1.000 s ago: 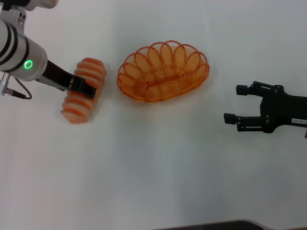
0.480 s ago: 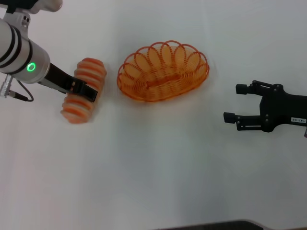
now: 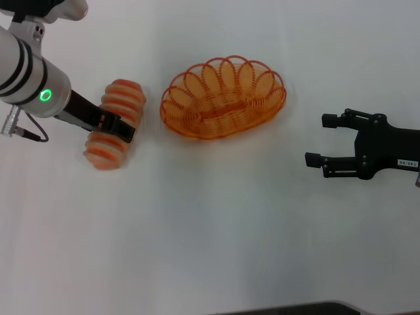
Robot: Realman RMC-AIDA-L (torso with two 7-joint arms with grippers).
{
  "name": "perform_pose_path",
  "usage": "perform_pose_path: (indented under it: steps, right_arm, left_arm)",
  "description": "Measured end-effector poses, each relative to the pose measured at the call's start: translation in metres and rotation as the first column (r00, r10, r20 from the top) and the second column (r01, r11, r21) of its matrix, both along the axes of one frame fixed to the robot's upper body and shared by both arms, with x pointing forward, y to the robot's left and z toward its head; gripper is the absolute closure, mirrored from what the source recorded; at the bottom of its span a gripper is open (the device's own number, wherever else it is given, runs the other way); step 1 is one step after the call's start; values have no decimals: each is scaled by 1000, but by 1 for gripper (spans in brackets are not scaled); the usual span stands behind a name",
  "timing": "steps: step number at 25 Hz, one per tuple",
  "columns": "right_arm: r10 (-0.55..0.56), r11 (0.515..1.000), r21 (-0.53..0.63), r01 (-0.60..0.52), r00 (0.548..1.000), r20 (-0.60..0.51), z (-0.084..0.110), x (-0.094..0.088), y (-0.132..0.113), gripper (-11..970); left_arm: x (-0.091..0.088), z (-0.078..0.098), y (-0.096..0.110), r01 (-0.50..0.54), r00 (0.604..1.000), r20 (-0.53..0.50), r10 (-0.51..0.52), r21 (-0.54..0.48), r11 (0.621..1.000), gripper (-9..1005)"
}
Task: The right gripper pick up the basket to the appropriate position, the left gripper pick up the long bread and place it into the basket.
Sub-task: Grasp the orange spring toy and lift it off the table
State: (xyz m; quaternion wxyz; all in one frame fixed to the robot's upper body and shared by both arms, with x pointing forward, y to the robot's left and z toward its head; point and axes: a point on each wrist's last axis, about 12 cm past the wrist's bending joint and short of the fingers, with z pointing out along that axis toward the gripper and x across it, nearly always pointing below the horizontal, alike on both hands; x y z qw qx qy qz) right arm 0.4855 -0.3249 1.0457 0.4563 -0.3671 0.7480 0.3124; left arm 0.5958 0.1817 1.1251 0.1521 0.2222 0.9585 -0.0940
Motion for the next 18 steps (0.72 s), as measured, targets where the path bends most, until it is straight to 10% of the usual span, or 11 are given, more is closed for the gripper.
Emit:
perform_pose_path:
  steps: [8, 18]
  right_arm:
    - [-2, 1000, -2, 2, 1000, 0, 0, 1, 0, 17]
    - [-7, 1000, 1, 7, 1000, -6, 0, 2, 0, 17]
  left_arm:
    - [0, -5, 1, -1, 1000, -19, 2, 7, 1000, 194]
    - [1, 0, 6, -4, 1000, 21, 4, 0, 1000, 424]
